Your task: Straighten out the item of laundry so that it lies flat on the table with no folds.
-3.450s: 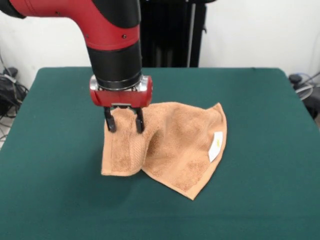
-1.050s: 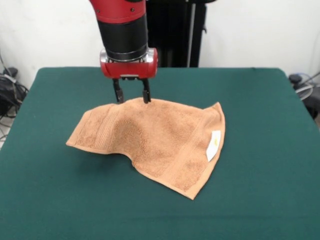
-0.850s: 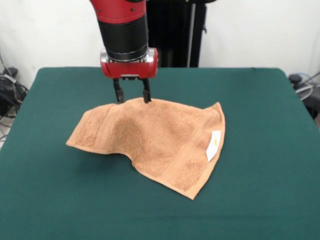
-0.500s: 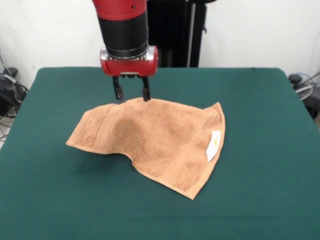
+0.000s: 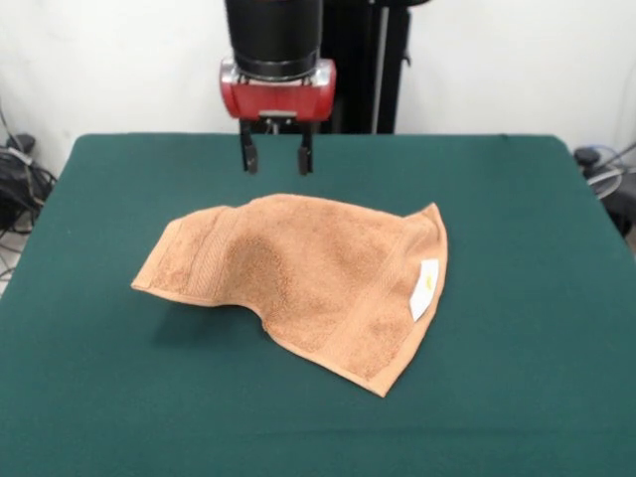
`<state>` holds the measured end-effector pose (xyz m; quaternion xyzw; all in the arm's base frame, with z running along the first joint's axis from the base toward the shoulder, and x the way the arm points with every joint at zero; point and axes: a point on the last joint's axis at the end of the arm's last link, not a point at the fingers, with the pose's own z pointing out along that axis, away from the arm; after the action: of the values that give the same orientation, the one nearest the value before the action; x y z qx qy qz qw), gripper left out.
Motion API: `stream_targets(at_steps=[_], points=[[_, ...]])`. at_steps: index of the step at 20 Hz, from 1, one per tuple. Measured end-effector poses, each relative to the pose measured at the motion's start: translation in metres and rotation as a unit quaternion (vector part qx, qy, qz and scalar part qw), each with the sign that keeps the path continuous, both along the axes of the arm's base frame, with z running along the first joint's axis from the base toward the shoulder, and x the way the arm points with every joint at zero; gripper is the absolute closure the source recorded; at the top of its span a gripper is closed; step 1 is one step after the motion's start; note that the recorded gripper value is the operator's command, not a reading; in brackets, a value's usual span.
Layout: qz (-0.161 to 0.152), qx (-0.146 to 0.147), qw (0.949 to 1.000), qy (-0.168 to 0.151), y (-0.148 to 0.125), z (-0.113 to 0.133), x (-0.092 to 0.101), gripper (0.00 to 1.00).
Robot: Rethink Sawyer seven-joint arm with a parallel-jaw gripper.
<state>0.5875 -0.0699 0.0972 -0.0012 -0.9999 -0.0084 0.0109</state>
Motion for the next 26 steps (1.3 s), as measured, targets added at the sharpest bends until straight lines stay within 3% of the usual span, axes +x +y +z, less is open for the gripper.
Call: stream_targets(at_steps=[8, 19, 26], points=[[0.012, -0.018, 0.9998, -0.001, 0.015, 0.011, -0.018, 0.00], [-0.002, -0.024, 0.9997, 0.007, 0.011, 0.007, -0.030, 0.00], [0.013, -0.048, 0.9984, -0.027, 0.026, 0.009, -0.030, 0.00]])
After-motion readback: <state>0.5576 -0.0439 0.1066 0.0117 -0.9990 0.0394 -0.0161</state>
